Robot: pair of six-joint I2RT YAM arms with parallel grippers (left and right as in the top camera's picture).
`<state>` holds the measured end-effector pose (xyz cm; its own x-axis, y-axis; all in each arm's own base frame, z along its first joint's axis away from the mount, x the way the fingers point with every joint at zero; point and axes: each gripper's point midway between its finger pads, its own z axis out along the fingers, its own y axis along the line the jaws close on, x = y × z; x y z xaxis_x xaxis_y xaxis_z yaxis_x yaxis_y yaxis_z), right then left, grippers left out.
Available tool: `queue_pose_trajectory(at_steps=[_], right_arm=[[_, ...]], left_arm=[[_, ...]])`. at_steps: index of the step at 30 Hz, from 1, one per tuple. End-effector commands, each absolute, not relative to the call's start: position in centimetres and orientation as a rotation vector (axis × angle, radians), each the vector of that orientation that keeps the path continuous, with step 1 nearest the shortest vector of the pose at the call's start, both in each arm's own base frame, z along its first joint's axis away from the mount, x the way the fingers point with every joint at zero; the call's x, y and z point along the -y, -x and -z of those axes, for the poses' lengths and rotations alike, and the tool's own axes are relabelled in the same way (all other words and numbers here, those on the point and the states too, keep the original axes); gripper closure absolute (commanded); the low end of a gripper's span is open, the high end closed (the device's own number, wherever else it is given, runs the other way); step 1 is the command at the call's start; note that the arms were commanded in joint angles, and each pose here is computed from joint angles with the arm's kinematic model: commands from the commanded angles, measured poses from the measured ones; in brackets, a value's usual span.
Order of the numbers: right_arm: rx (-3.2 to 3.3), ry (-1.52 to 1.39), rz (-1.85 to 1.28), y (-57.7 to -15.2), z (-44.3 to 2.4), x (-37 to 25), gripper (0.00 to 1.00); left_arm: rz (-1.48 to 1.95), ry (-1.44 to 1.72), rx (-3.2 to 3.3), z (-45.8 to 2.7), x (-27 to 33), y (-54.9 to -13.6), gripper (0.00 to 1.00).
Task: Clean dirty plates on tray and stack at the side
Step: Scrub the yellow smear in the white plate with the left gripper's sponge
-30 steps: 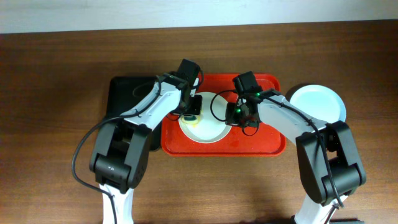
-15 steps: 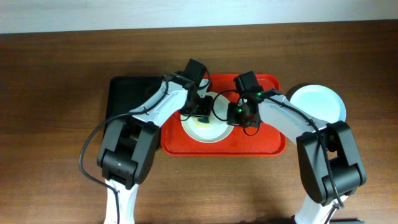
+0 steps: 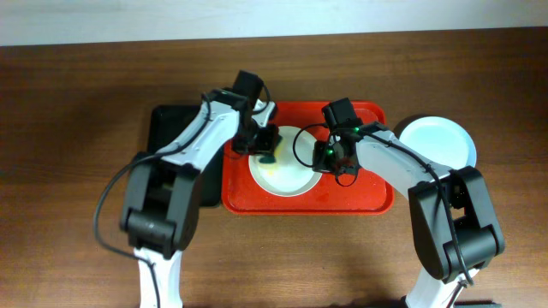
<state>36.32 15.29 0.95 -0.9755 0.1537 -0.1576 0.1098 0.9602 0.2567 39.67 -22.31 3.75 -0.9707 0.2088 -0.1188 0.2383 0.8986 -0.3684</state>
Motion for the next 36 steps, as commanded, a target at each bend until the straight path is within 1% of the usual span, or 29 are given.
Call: queue_pose_trajectory(at_steps=[1,6,13,18,27,30,36], right_arm=[[-2.967,-0.167,-0.362,-35.5,0.0,-15.4,0.96],[-2.967,-0.167,-0.362,-35.5,0.0,-15.4,0.96],[-2.967,-0.167,-0.362,-35.5,0.0,-15.4,0.96],[-2.967,-0.167,-0.362,-35.5,0.0,-15.4,0.96],[-2.967,-0.167,-0.362,-35.5,0.0,-15.4,0.96],[-2.967,-0.167,-0.362,-35.5,0.0,-15.4,0.96],[-2.967,-0.167,-0.362,-35.5,0.0,-15.4,0.96]], left_arm=[[0.352,-0.352,-2.861,-8.6,19.9,-41.6,1.00],[0.350,-0.346,-2.896,-7.3,20.2,-40.7,1.00],[0.354,-0.359,-2.900,-5.3,22.2,-39.3,1.00],[0.217,-0.267,-2.923,-4.3,21.0,-38.9,1.00],[0.234,-0.219,-2.926,-2.6,21.0,-38.5,1.00],[0.301,-0.224,-2.944,-1.8,21.5,-37.7,1.00],[0.321,-0.168,-2.992,0.4,21.1,-36.0,1.00]])
